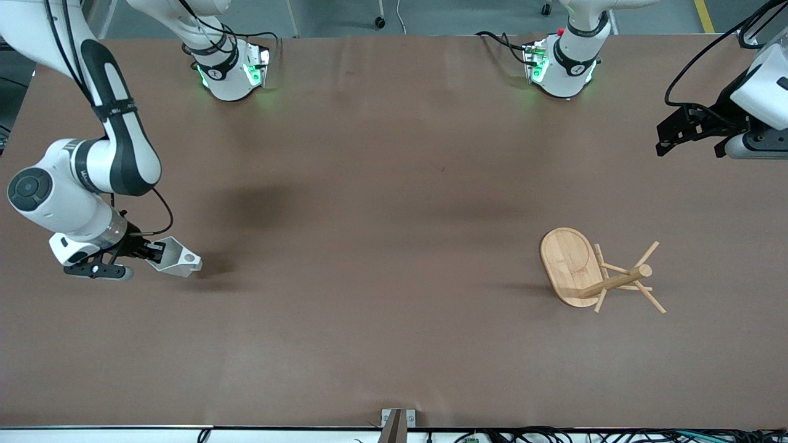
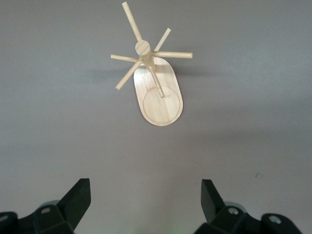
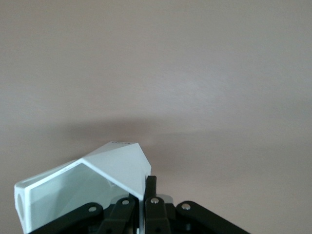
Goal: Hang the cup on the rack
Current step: 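Lift the white cup with the right gripper toward the table middle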
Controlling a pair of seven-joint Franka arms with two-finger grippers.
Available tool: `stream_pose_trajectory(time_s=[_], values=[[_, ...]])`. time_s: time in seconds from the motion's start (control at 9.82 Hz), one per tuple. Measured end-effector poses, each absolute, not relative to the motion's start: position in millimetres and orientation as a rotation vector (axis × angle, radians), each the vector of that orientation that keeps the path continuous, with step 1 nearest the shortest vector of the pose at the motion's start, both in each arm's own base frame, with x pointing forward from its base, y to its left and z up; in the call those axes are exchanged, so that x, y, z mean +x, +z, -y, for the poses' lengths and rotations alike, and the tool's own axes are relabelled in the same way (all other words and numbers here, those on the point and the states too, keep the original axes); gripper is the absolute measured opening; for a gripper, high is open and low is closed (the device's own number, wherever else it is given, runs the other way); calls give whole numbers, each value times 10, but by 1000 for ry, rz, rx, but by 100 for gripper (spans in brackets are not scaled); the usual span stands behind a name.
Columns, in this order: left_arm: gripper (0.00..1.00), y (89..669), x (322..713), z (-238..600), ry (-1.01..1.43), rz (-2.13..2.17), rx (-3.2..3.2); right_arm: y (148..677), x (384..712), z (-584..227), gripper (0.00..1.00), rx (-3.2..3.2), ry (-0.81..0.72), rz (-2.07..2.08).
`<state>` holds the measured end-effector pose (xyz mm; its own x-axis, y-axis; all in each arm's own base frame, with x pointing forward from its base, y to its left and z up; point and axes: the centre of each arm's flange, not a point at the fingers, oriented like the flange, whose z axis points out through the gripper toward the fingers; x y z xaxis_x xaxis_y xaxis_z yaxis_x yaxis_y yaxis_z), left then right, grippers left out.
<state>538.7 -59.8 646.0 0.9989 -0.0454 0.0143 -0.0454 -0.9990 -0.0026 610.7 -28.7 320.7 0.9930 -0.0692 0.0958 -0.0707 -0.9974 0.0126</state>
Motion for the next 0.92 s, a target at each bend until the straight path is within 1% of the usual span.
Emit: stream_pose_trajectory(time_s=[0.31, 0.61, 0.81, 0.92], values=[[100, 6440, 5400, 595, -17, -71, -3139, 3538, 6204, -837, 5, 3223, 237, 259], [100, 6402, 5419, 623, -5, -80, -3139, 3934, 6151, -1975, 5, 3357, 298, 322], [100, 6335, 5445, 687, 17, -186, -3134, 4256, 6066, -2612, 5, 3525, 298, 382], [100, 6322, 5445, 717, 23, -307, -3125, 4372, 6016, -2857, 5, 3608, 268, 441]])
